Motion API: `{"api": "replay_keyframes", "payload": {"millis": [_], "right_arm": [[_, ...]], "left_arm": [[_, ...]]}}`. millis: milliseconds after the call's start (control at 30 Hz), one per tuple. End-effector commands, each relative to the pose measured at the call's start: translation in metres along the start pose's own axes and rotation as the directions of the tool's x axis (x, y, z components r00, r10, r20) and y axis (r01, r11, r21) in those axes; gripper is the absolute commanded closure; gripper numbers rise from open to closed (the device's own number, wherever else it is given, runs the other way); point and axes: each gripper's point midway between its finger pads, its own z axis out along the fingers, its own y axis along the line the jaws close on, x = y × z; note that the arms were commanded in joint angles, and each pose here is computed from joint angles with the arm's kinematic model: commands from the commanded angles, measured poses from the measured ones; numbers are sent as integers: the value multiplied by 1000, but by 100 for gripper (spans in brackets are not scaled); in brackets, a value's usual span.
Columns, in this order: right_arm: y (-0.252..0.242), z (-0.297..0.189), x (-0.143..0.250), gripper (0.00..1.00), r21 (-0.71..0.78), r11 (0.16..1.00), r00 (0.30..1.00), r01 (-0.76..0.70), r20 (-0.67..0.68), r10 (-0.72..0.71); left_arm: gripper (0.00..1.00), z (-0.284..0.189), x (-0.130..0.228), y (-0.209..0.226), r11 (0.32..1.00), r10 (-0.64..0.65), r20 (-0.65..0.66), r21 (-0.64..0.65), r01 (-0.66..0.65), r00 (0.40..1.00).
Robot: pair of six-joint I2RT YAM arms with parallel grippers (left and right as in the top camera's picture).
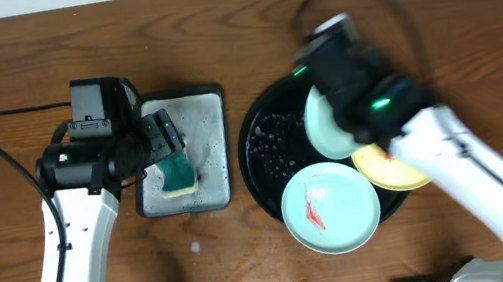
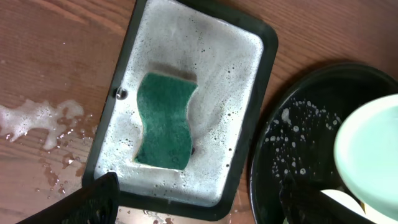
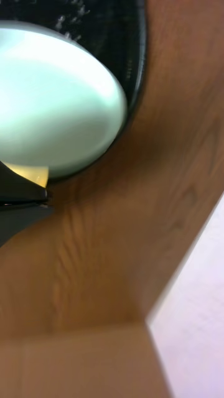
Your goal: Clean dirty plates on tray and stack at the side
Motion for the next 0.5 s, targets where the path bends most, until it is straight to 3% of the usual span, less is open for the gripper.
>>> {"api": "replay_keyframes", "payload": {"millis": [0,200,367,467], "right_arm": [[-28,0,-2,99,-174,954,969,-246,-27,245],[-85,27,23,99,-361,771,850,-525,-186,492],[-100,43,51,98,-403,659,772,-635,-321,548],[-72,41,65,82,-494,576,758,-652,-443,479]], "left_arm": [[17,-3,-2,0,1000,8,5,2,-8,1000],[17,-3,-2,0,1000,8,5,2,-8,1000],[17,-3,-2,0,1000,8,5,2,-8,1000],[17,-3,-2,0,1000,8,5,2,-8,1000]]}}
